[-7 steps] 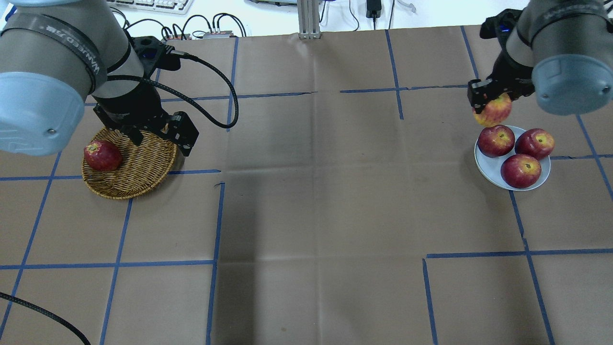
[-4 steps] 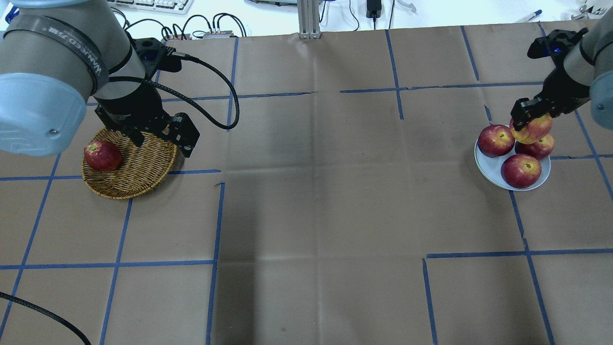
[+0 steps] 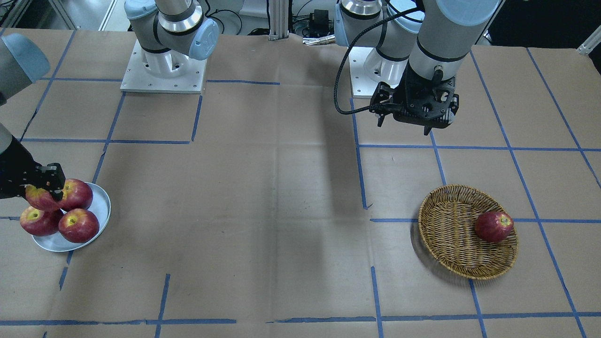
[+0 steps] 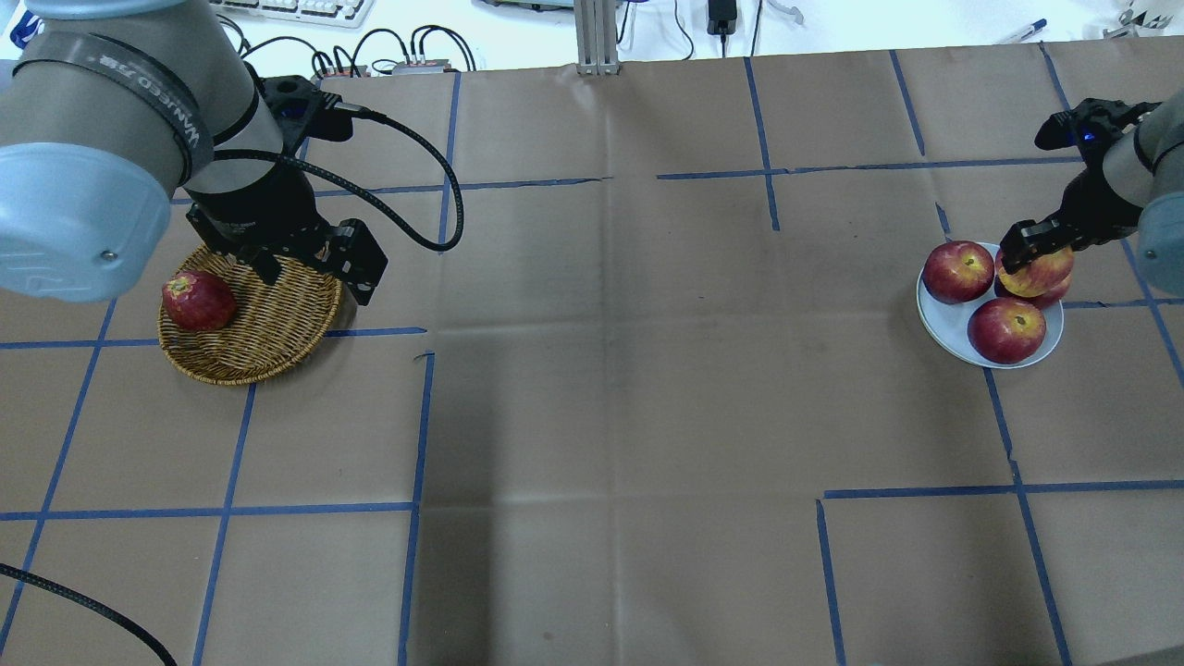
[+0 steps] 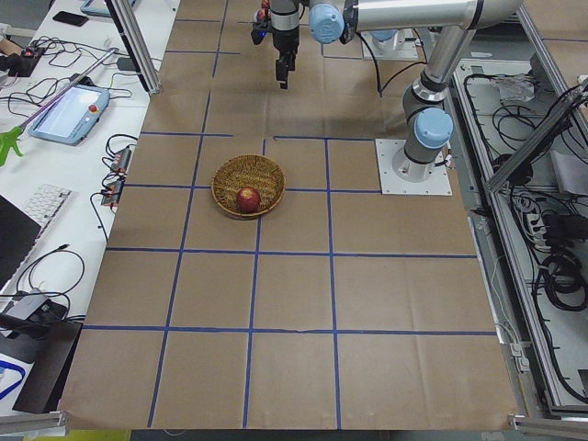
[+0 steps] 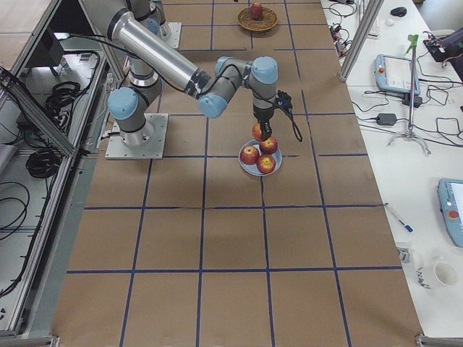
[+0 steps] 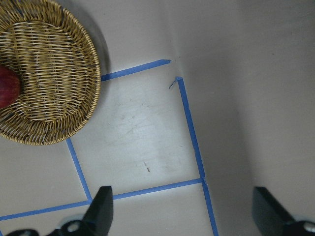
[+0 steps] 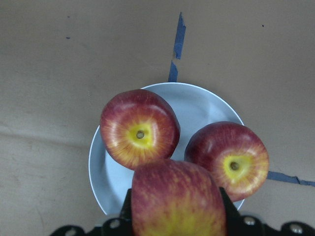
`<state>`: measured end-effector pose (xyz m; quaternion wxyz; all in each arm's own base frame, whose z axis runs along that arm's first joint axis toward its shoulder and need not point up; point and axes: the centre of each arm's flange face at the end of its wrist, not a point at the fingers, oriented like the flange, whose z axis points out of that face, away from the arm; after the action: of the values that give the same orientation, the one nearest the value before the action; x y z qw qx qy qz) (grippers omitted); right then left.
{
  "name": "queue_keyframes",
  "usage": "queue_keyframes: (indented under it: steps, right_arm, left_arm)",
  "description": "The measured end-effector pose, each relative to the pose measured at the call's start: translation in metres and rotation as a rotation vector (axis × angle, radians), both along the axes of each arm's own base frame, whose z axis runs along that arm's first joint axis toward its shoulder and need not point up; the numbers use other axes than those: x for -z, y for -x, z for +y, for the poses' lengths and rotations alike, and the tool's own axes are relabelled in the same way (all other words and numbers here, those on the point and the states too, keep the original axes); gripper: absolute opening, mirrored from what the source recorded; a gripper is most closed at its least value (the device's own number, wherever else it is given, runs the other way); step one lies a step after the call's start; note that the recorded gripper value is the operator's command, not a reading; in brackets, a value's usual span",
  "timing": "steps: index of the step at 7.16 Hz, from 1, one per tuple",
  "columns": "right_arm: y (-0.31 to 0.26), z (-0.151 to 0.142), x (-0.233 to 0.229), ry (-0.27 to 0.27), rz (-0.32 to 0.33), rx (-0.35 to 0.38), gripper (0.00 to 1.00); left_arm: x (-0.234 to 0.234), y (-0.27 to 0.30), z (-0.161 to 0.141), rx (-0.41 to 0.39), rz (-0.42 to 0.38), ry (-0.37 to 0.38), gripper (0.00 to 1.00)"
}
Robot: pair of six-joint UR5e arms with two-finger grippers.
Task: Transfer apple from basket to plate
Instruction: 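Open the right gripper to release the apple on the plate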
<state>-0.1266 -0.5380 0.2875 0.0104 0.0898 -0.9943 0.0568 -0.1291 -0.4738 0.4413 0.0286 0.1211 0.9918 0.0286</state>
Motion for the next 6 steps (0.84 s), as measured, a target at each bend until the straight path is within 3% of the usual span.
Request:
queue_keyframes:
  steps: [2, 3, 4, 6]
  right_arm:
    - [0.004, -0.003, 0.013, -0.002, -0.004, 0.002, 0.59]
    - [0.005, -0.004, 0.016, -0.004, -0.008, 0.002, 0.95]
    - [0.004, -0.004, 0.017, -0.005, -0.012, 0.003, 1.0]
    - [0.005, -0.006, 0.017, -0.005, -0.01, 0.008, 1.0]
  left_arm:
    - [0.0, 0.0, 0.0, 0.0, -0.001, -0.001, 0.98]
    - [0.001, 0.0, 0.0, 0.001, 0.0, -0.002, 0.98]
    - [0.001, 0.0, -0.001, 0.001, 0.0, -0.002, 0.98]
    - [0.002, 0.0, -0.001, 0.001, 0.0, -0.003, 0.98]
